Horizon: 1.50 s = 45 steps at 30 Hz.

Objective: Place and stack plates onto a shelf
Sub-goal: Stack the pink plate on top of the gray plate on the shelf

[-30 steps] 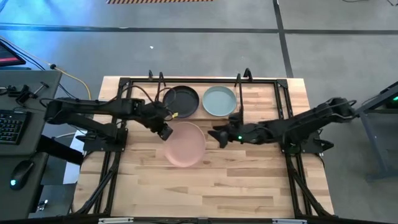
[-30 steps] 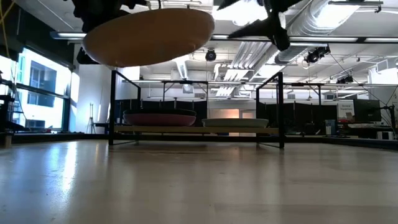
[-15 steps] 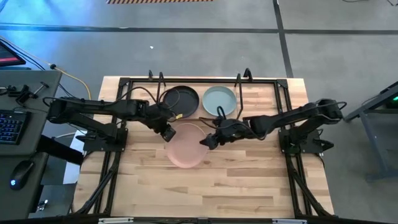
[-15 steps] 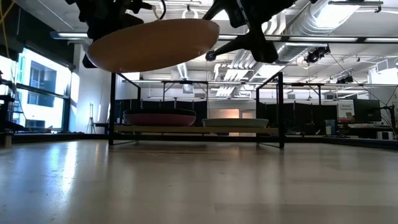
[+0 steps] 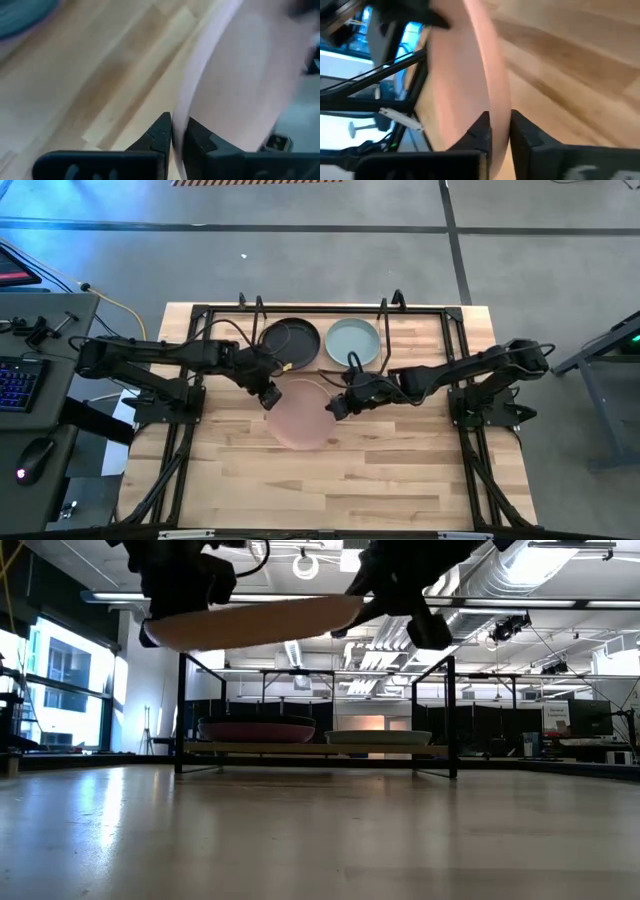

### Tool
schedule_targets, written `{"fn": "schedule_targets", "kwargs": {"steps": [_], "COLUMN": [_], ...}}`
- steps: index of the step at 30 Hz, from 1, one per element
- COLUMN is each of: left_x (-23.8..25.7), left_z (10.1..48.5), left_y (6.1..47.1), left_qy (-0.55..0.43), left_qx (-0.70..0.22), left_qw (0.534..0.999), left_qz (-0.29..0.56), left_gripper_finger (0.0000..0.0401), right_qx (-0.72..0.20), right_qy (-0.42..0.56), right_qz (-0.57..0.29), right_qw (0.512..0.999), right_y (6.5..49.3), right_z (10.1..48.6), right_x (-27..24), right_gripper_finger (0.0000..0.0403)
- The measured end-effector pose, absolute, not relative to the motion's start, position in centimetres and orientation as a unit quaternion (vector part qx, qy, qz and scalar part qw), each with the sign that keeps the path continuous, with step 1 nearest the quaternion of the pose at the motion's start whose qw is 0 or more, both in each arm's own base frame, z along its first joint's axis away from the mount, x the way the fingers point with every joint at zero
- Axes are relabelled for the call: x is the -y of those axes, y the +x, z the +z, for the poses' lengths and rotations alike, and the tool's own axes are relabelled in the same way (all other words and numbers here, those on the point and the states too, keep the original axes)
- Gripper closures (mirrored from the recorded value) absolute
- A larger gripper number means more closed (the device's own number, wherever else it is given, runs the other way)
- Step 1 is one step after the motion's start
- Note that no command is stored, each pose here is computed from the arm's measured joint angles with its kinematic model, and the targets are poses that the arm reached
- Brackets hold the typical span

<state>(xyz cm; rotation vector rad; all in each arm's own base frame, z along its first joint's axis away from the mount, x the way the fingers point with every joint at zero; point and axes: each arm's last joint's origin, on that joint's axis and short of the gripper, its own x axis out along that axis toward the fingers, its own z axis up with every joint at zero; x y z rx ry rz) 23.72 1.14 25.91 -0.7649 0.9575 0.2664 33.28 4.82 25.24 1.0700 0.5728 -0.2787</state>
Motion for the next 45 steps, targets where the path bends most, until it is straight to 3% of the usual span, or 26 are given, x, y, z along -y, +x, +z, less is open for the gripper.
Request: {"fn": "schedule_targets", "kwargs": {"steps": [5, 9, 16, 21, 29, 33, 39, 45], "left_x": [-1.7, -2.7, -3.3, -2.6, -1.5, -1.5, -1.5, -1.4], "left_z": [26.9, 30.0, 36.5, 39.0, 36.8, 35.3, 34.6, 34.4], "left_y": [23.2, 21.8, 16.2, 12.0, 8.8, 9.1, 10.1, 10.9], "left_qy": [-0.361, -0.352, -0.281, -0.24, -0.242, -0.255, -0.256, -0.263], "left_qx": [-0.44, -0.426, -0.404, -0.277, -0.106, -0.076, -0.093, -0.107], "left_qw": [0.817, 0.83, 0.855, 0.905, 0.943, 0.945, 0.945, 0.945], "left_qz": [0.091, 0.077, 0.166, 0.215, 0.202, 0.19, 0.184, 0.163], "left_gripper_finger": [0.0349, 0.0331, 0.0326, 0.0326, 0.0364, 0.0394, 0.04, 0.0401], "right_qx": [-0.274, -0.281, -0.276, -0.231, -0.196, -0.162, -0.029, 0.0], "right_qy": [0.496, 0.483, 0.455, 0.446, 0.437, 0.428, 0.374, 0.335], "right_qz": [-0.136, -0.15, -0.196, -0.229, -0.258, -0.292, -0.449, -0.615], "right_qw": [0.813, 0.816, 0.824, 0.834, 0.839, 0.84, 0.811, 0.714], "right_y": [32.7, 31.4, 26.9, 23.7, 21.5, 20.6, 16.4, 11.6], "right_z": [25.8, 26.8, 30.1, 32.5, 33.8, 34.4, 36.6, 36.2], "right_x": [-4.2, -3.2, -1.1, -0.6, -0.2, 1.0, 5.4, 7.3], "right_gripper_finger": [0.0381, 0.0398, 0.0402, 0.0403, 0.0403, 0.0403, 0.0403, 0.0403]}}
